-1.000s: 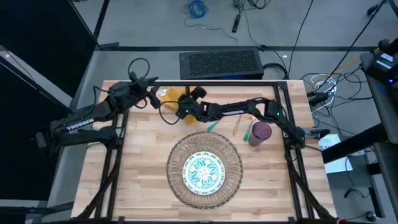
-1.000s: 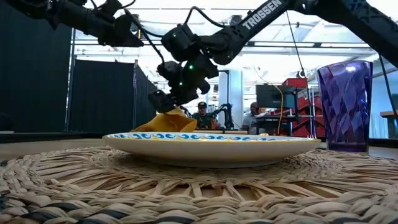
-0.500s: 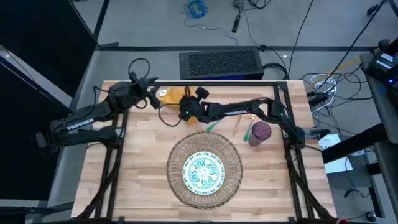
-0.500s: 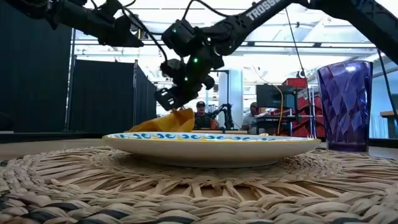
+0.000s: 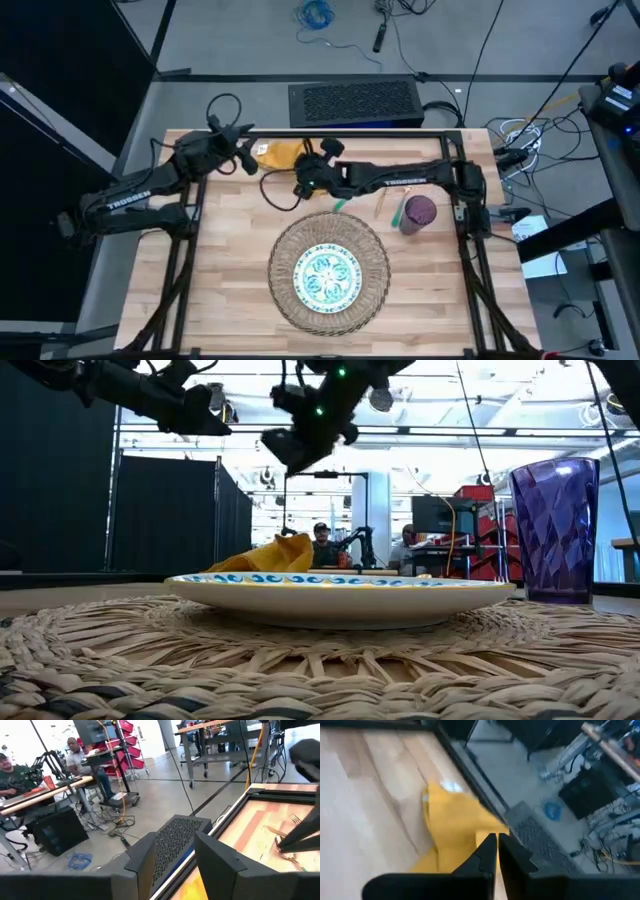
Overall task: Set table place
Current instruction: Fold the yellow table napkin
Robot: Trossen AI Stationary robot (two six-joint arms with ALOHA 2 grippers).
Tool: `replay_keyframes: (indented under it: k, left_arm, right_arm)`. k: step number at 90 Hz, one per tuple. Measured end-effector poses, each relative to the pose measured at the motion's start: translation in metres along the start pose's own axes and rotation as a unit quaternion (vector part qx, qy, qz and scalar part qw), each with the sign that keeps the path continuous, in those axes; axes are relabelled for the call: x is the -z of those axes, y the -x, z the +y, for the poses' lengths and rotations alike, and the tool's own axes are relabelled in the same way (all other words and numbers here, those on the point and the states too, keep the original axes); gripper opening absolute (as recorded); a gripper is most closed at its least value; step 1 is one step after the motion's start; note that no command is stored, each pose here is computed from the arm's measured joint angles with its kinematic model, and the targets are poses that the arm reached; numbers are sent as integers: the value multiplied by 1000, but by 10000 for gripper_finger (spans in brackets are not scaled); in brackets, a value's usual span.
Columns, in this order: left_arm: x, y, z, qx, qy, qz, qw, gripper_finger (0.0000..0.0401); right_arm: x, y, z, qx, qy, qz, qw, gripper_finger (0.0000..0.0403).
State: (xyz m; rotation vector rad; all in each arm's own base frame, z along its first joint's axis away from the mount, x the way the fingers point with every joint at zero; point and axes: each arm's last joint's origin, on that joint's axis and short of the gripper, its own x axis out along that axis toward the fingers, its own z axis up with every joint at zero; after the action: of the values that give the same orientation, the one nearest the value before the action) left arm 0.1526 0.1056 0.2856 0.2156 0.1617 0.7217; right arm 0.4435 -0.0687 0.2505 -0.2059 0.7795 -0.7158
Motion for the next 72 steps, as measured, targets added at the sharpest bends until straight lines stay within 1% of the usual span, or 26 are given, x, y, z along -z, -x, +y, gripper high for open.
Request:
replay_keyframes:
  k: [6,10,20,33,45,58,67,72]
  left_arm:
    - [0,0,0,0,0,0,1000,121]
    - [0,0,0,0,0,0,1000,121]
    - [0,0,0,0,1,1,1000,121]
    - [1,0,0,1,7,3,1000,121]
    - [2,0,0,2,0,10,1000,121]
    - [1,0,0,2,-1,8,1000,121]
    - [1,0,0,2,-1,8,1000,121]
    - [1,0,0,2,-1,8,1000,121]
  right_arm:
    - [8,-11,1,-32,0,27,999,49]
    - [12,-17,1,-42,-2,41,998,70]
    - [18,-27,0,-41,1,56,998,129]
    - [17,-34,-5,-37,13,49,998,205]
    - [15,-40,-10,-32,10,42,999,262]
    - [16,-47,-22,-37,1,45,998,297]
    - [17,-53,-29,-77,-32,49,995,304]
    - [17,-56,-33,-83,-44,49,994,304]
